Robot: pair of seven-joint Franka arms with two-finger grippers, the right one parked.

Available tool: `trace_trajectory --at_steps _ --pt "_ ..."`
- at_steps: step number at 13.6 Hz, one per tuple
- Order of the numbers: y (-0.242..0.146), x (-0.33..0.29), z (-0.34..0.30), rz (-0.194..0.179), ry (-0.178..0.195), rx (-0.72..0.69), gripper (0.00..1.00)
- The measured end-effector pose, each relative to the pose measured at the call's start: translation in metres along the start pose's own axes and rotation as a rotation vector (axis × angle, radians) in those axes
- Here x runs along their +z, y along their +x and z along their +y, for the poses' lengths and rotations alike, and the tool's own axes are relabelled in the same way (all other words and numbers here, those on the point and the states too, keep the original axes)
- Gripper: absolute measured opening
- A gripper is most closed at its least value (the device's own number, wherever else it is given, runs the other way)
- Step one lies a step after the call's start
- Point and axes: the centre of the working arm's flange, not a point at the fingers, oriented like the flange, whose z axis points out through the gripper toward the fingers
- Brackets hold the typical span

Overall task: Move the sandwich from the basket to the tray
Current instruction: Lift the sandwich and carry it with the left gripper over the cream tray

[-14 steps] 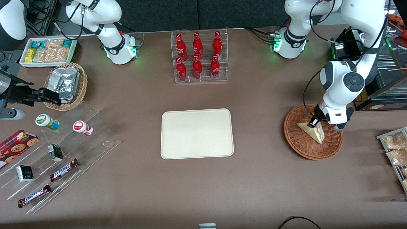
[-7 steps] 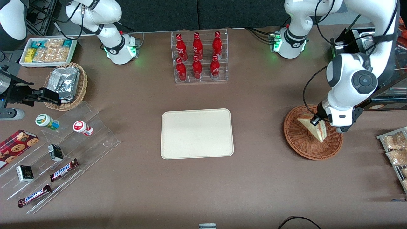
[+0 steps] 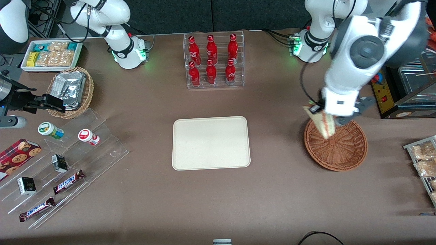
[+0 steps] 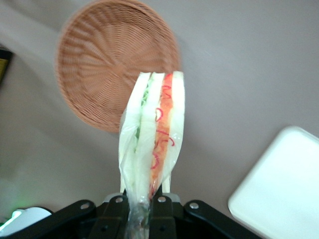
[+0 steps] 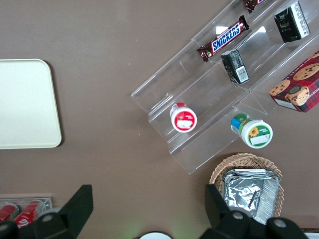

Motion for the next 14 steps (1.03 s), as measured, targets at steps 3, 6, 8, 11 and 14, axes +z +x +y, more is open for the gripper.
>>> trace_trajectory --at_steps 3,6,8,11,14 --pt "-0.065 0.007 0.072 -0.008 -0.015 0.144 0.14" --pt "-0.109 0.030 0.139 0.009 -0.042 0.242 0.14" --pt "-0.126 0.053 0.172 0.025 -0.078 0.283 0.14" --pt "-0.146 0.089 0.208 0.043 -0.124 0.327 0.14" --pt "-0.160 0.126 0.241 0.051 -0.154 0.358 0.14"
